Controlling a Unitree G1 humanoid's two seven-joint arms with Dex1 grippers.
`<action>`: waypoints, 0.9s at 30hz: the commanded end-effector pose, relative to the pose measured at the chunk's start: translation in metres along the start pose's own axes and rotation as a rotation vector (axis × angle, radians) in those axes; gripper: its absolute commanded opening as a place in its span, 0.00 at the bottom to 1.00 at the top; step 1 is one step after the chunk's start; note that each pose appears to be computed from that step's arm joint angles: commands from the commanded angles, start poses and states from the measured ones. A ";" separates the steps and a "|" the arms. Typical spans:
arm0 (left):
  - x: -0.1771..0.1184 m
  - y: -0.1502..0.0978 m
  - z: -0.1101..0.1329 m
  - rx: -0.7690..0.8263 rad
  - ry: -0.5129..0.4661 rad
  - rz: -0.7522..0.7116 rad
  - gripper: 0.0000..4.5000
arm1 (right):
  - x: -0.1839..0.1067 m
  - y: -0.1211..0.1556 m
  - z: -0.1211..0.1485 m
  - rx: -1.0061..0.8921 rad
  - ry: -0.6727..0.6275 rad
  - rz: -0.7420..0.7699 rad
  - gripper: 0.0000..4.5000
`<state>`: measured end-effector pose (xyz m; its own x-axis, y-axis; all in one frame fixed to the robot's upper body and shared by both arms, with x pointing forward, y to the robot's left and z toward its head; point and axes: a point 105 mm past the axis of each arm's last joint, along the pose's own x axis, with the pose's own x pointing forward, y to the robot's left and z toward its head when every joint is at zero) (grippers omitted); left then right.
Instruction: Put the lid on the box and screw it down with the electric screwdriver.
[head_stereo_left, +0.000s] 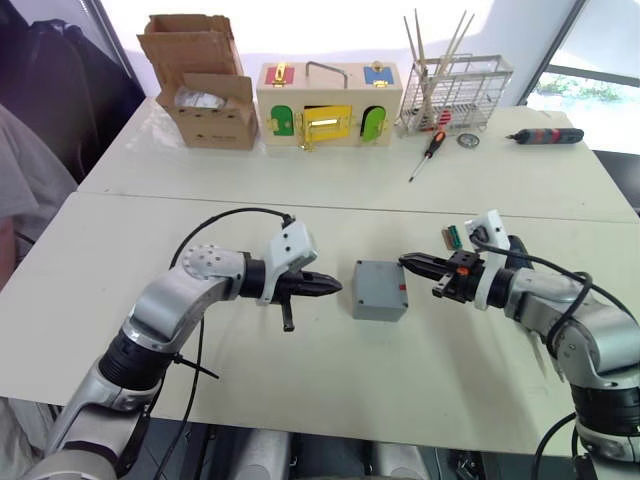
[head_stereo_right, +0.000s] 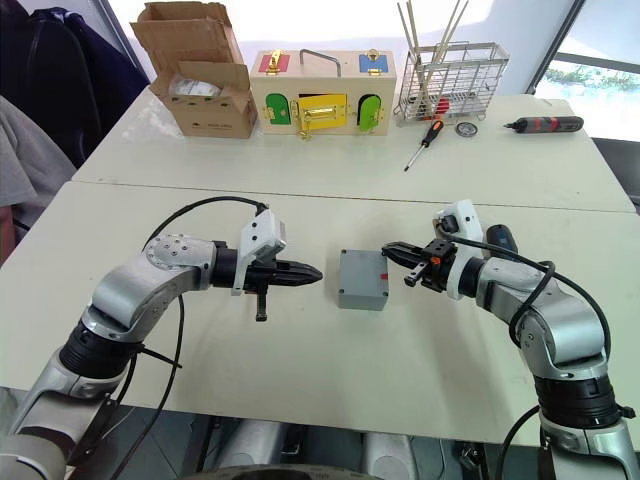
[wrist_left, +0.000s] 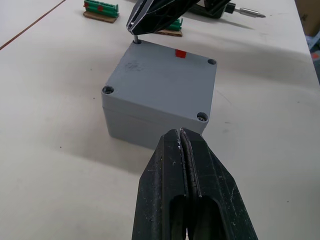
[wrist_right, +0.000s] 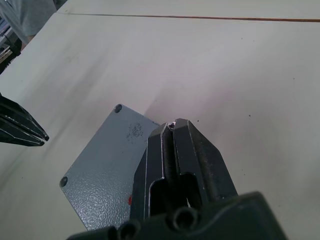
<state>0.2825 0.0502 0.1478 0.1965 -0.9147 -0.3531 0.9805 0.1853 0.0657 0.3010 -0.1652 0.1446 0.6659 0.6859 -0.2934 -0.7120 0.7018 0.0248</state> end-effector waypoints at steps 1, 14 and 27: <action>-0.002 0.001 0.011 0.046 -0.026 0.010 0.00 | -0.001 0.001 0.004 -0.037 -0.002 0.007 0.01; 0.002 -0.001 0.021 0.065 -0.064 0.007 0.00 | -0.032 -0.024 0.033 -0.151 0.041 -0.078 0.84; 0.020 -0.031 0.043 0.146 -0.153 -0.115 0.00 | -0.127 -0.107 0.088 -0.124 0.288 -0.457 1.00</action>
<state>0.2625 0.0174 0.1732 0.0921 -0.9655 -0.2437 0.9894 0.0612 0.1313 0.3143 -0.2969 0.2556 0.8307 0.2879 -0.4765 -0.4421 0.8614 -0.2502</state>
